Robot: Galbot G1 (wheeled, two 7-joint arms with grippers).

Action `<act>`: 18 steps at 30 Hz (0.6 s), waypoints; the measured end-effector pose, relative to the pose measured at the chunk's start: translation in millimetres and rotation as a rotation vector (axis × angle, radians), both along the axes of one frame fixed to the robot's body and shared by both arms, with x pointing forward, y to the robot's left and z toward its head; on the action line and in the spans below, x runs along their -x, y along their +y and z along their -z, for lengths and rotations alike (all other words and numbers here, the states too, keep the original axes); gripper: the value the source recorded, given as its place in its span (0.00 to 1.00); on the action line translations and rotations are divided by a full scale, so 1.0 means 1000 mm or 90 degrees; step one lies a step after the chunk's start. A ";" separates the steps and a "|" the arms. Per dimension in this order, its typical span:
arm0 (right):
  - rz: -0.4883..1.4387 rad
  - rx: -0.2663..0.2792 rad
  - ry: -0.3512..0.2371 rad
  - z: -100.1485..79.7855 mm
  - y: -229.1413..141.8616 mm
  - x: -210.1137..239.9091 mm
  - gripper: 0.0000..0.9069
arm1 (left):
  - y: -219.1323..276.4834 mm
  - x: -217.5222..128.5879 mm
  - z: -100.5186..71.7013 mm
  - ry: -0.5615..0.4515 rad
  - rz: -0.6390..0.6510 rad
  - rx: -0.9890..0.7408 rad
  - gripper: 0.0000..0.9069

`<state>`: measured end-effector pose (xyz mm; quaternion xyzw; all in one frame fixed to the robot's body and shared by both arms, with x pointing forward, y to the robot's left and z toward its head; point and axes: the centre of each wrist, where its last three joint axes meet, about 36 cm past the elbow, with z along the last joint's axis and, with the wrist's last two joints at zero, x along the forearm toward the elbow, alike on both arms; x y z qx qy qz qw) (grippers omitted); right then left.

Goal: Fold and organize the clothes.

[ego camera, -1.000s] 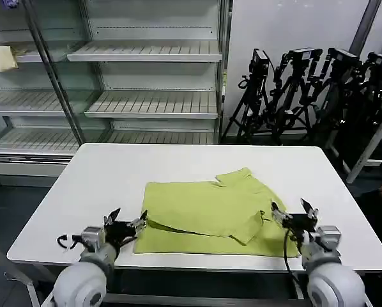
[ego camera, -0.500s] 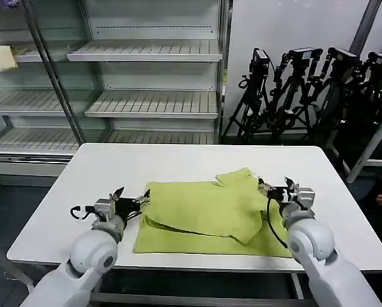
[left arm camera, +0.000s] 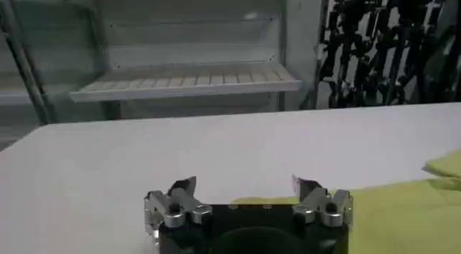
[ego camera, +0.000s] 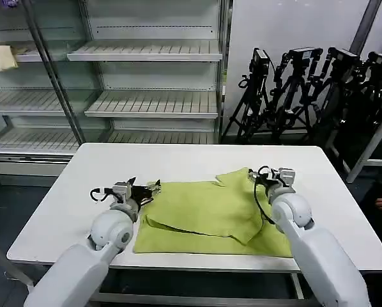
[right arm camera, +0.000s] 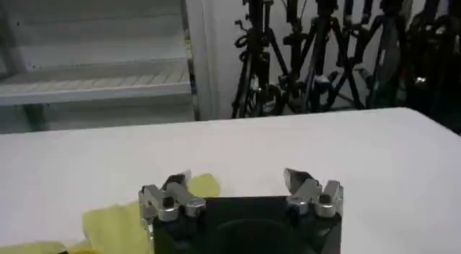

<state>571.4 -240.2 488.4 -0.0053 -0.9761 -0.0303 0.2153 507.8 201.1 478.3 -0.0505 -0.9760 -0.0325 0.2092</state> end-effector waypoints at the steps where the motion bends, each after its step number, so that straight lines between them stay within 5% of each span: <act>1: -0.001 -0.001 0.004 0.001 0.001 -0.004 1.00 | -0.001 -0.003 0.001 0.003 0.001 -0.001 1.00; 18: -0.004 -0.009 0.062 0.022 0.018 -0.048 1.00 | -0.009 -0.031 0.021 0.054 -0.001 -0.007 1.00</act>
